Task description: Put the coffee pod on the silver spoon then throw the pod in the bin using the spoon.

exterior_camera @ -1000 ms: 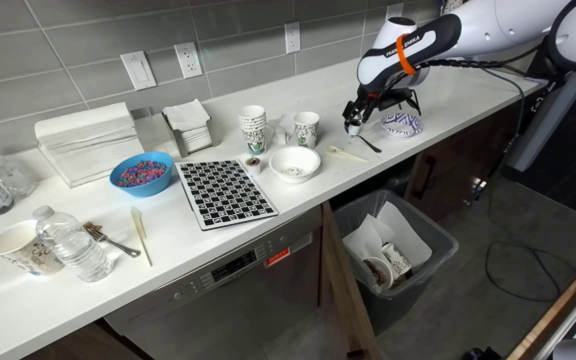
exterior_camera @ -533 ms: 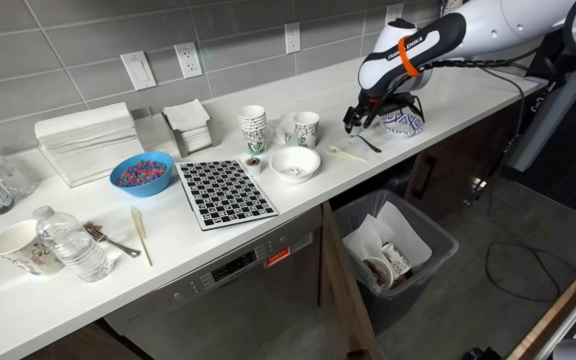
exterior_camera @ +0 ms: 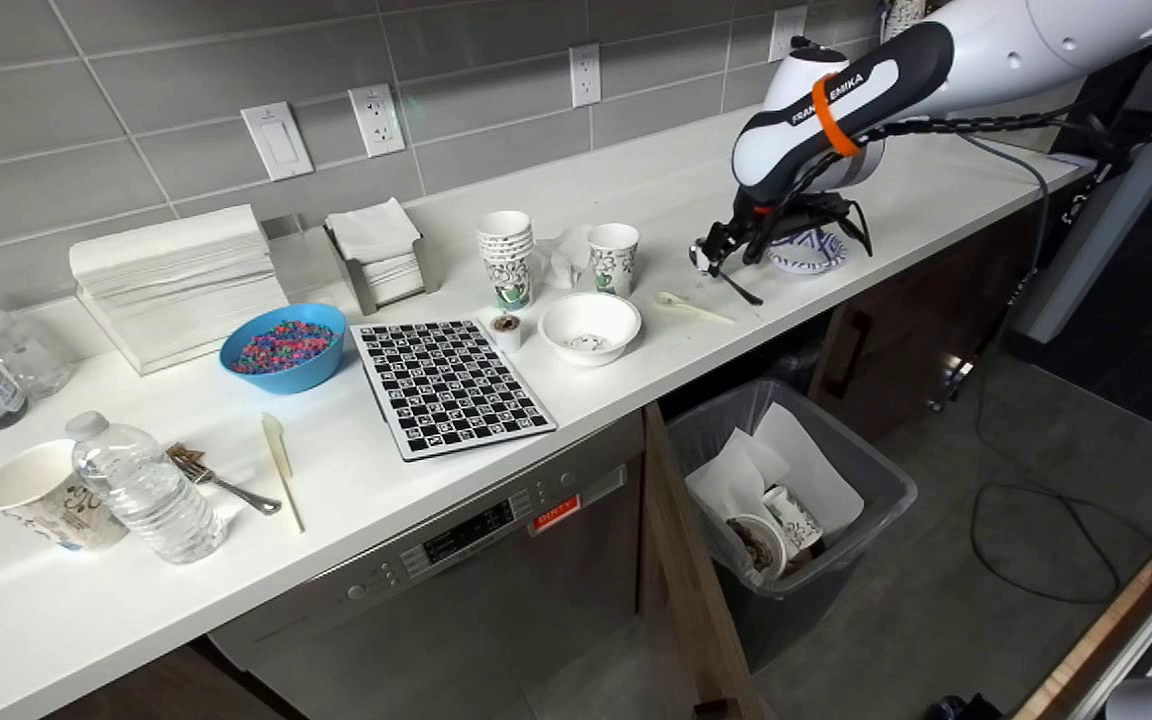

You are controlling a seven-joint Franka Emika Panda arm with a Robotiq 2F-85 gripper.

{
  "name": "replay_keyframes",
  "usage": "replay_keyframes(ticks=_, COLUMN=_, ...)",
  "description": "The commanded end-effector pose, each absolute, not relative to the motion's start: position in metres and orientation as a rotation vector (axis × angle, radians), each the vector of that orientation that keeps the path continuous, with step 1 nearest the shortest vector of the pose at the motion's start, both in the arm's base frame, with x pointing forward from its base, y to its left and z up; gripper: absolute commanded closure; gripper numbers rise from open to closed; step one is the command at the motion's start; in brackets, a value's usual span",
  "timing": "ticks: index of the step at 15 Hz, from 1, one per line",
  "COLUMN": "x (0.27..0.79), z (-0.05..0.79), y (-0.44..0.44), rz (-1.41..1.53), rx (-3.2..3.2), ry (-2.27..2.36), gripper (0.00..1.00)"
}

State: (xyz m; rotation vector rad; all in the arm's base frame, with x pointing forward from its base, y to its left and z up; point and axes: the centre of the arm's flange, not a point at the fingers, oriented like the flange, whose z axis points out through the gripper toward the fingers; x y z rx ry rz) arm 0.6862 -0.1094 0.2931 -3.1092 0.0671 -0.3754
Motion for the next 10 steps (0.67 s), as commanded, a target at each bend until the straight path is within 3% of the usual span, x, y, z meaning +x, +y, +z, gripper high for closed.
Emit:
replay_keyframes(ticks=1, x=0.686, z=0.287, y=-0.114, rz=-0.347, rx=-3.123, ry=0.083, gripper=0.0)
replay_keyframes(ticks=10, x=0.703, z=0.272, y=-0.117, rz=-0.339, rx=-3.129, ry=0.056, gripper=0.0)
